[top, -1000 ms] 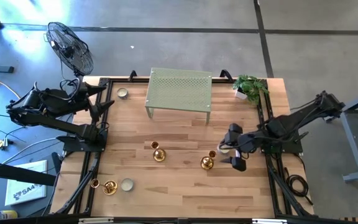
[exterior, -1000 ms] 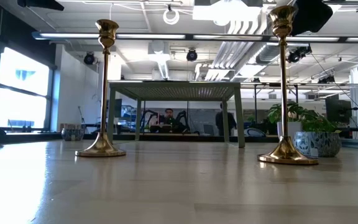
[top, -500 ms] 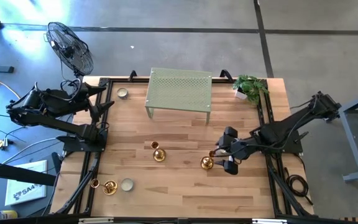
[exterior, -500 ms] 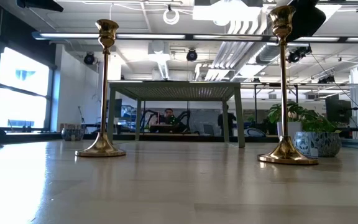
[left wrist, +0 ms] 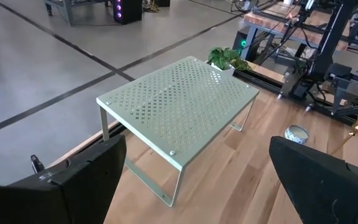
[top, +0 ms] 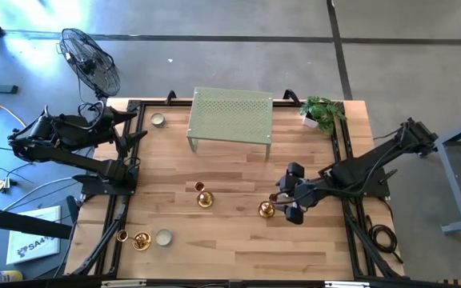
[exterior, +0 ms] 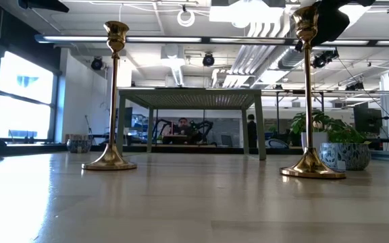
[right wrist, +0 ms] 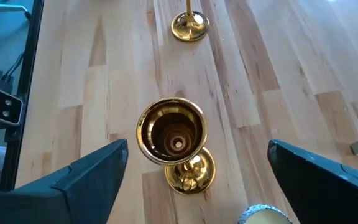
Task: Stock candles and holders on shelf
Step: Put the right gold candle holder on the shelf
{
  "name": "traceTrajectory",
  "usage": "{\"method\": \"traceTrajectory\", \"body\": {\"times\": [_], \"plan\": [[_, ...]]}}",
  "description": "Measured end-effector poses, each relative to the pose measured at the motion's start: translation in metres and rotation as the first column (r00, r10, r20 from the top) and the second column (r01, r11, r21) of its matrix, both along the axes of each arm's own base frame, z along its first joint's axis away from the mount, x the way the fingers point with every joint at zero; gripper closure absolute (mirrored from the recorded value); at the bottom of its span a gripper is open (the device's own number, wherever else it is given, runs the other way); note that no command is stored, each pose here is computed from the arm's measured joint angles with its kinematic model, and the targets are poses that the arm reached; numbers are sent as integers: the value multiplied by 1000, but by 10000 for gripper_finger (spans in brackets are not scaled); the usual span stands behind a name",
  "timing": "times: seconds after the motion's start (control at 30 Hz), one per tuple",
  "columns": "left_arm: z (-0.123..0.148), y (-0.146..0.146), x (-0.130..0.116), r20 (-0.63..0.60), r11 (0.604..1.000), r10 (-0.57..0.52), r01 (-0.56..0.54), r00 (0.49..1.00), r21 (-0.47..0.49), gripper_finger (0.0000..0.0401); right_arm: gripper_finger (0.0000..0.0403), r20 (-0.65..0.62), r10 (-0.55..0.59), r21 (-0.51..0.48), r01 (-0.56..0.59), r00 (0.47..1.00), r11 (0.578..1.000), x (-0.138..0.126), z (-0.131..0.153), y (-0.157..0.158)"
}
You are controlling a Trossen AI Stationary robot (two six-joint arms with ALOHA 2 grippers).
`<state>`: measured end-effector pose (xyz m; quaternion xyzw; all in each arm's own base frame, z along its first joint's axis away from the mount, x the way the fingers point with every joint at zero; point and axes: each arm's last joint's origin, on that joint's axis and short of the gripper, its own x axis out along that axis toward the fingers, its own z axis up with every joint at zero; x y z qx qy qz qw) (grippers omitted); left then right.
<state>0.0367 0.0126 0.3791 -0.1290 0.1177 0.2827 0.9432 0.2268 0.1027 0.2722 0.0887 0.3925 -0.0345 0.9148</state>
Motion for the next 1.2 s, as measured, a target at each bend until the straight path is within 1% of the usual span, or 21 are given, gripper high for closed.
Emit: {"method": "traceTrajectory", "body": {"times": [0.33,0.63,0.8,1.2], "plan": [[0,0,0,7,1000,-2,2,1000,-16,13,28,4,7,-12,-7,1000,1000,6,-3,1],[0,0,0,9,1000,-1,1,1000,-17,13,38,-39,8,-14,-8,999,1000,14,-14,3],[0,0,0,9,1000,-1,1,1000,-18,13,48,-54,7,-19,-8,998,1000,16,-19,4],[0,0,0,9,1000,0,0,1000,-18,13,80,-31,-3,2,4,1000,1000,18,-17,5]]}}
